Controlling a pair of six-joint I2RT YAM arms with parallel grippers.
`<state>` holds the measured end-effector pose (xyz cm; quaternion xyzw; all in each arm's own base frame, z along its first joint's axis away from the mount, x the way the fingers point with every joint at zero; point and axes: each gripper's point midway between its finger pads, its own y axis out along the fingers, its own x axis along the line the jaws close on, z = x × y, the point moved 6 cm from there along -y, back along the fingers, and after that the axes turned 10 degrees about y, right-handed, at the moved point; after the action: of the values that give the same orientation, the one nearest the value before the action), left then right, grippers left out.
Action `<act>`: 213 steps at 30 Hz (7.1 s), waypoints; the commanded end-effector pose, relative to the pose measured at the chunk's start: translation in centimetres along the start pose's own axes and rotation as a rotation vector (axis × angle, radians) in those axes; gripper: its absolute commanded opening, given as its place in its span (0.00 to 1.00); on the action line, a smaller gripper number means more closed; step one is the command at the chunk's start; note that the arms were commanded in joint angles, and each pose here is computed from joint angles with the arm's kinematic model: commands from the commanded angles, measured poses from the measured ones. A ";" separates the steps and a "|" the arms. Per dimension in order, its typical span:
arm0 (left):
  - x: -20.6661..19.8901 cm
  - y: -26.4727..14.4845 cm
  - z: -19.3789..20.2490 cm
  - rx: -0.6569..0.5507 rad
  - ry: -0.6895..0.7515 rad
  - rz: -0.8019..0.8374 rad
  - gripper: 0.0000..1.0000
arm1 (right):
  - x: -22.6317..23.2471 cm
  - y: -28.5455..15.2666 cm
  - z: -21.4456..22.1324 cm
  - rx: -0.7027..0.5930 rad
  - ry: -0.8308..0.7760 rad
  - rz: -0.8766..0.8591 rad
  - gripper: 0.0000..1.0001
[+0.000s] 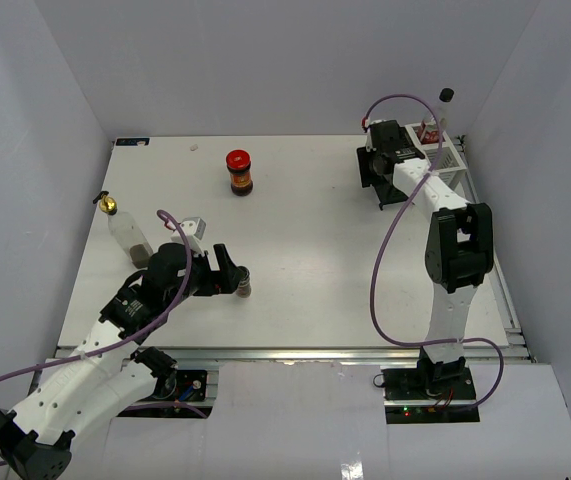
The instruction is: Organize the condiment bottles
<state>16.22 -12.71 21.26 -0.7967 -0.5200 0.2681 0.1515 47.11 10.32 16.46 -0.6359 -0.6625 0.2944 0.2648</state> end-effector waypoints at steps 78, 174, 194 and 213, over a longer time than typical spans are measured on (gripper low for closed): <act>2.5 -10.5 -5.2 -0.302 -0.178 -0.209 0.98 | 32.9 -16.7 18.7 0.053 -0.625 -0.690 0.73; -0.1 -1.1 -4.3 -0.110 -0.062 -0.095 0.98 | -7.0 -4.2 -7.9 -0.153 0.177 0.002 0.08; -0.3 -1.3 -4.6 -0.126 -0.088 -0.083 0.98 | -7.1 -4.9 -6.5 -0.115 0.144 0.004 0.08; 0.0 -1.4 -4.2 -0.121 -0.088 -0.095 0.98 | -6.4 -4.5 -5.6 -0.091 0.125 -0.046 0.08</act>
<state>17.57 -12.33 24.71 -0.7688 -0.5703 0.2690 0.1068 48.82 3.94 25.59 -0.6684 -0.6730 0.1842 0.2577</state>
